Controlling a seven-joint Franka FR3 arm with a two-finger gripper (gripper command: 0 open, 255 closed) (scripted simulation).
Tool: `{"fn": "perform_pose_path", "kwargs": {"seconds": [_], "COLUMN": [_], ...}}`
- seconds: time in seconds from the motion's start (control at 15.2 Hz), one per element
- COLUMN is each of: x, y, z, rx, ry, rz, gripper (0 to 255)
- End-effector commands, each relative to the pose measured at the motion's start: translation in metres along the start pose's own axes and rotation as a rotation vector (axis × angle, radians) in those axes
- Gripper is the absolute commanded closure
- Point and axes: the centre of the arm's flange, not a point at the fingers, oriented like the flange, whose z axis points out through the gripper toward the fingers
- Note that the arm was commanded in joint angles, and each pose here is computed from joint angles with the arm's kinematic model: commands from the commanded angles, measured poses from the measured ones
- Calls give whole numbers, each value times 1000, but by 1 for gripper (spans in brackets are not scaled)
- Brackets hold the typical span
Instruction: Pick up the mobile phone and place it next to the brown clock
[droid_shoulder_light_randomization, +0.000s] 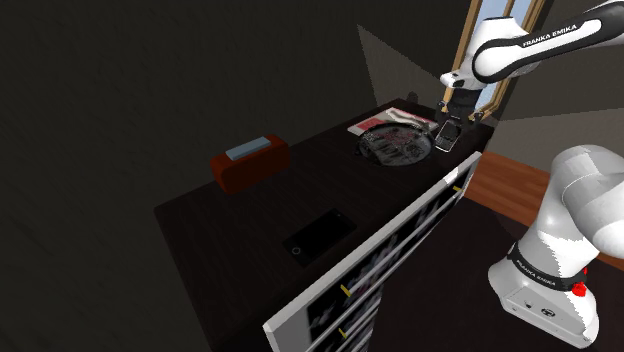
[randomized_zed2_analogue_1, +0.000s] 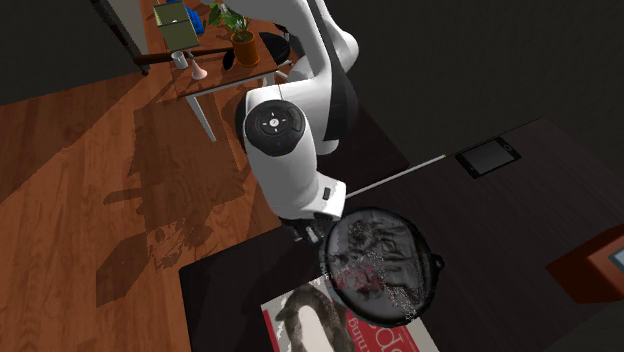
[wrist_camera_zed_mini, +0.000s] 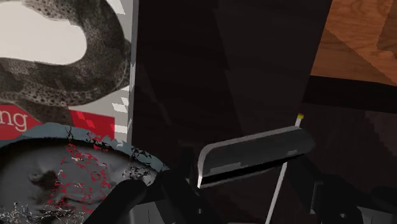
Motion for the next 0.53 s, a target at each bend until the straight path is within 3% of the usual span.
{"fn": "perform_pose_path", "kwargs": {"seconds": [0.0, 0.46], "x": [0, 1], "y": [1, 3], "z": [-12, -49], "rx": [0, 0], "ry": [0, 0], "rz": [0, 0], "gripper": [255, 255]}}
